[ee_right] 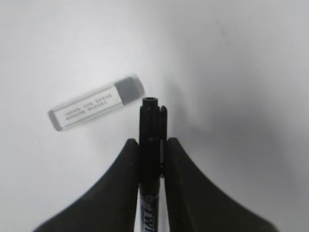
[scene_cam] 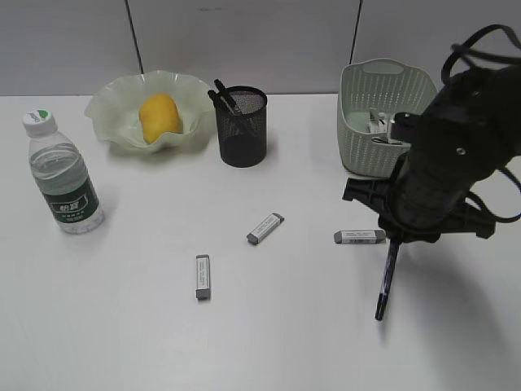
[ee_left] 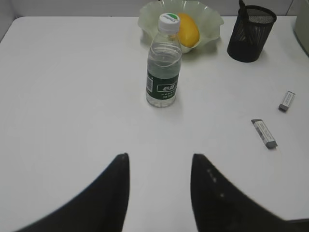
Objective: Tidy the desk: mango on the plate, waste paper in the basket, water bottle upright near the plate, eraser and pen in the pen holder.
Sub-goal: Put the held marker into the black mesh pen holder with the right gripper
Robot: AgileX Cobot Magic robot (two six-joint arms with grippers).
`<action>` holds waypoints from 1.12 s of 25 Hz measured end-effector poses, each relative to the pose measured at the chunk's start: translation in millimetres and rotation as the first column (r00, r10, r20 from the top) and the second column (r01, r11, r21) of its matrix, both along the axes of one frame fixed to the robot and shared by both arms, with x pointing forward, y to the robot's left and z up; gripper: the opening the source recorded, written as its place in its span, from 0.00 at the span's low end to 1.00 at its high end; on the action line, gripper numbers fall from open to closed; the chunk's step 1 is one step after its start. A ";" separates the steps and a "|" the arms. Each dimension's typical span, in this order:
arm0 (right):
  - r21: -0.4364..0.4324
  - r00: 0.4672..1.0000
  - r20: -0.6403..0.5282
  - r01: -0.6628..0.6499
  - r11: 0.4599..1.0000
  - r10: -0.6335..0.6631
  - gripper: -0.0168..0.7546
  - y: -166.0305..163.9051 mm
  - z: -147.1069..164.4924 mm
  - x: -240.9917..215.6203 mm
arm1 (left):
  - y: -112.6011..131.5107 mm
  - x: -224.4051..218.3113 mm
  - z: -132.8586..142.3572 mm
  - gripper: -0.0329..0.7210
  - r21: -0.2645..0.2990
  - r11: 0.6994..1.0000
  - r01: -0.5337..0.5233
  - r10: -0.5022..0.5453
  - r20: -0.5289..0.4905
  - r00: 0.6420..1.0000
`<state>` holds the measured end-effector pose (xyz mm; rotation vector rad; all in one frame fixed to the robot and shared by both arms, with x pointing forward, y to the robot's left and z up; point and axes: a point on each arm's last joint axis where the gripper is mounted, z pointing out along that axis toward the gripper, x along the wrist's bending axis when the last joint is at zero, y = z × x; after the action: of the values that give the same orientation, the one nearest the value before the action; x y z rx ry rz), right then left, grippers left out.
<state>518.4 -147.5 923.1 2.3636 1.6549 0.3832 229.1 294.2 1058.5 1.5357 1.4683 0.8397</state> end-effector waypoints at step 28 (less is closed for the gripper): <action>-0.212 0.307 0.790 -0.675 0.707 0.530 0.20 100.6 143.3 108.7 | 0.0 0.0 0.1 0.70 0.000 1.000 0.000 0.000 0.001 1.000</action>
<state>627.1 -46.9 1066.4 1.0626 1.9027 1.5347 229.1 294.2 1058.6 1.5350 1.4677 0.8398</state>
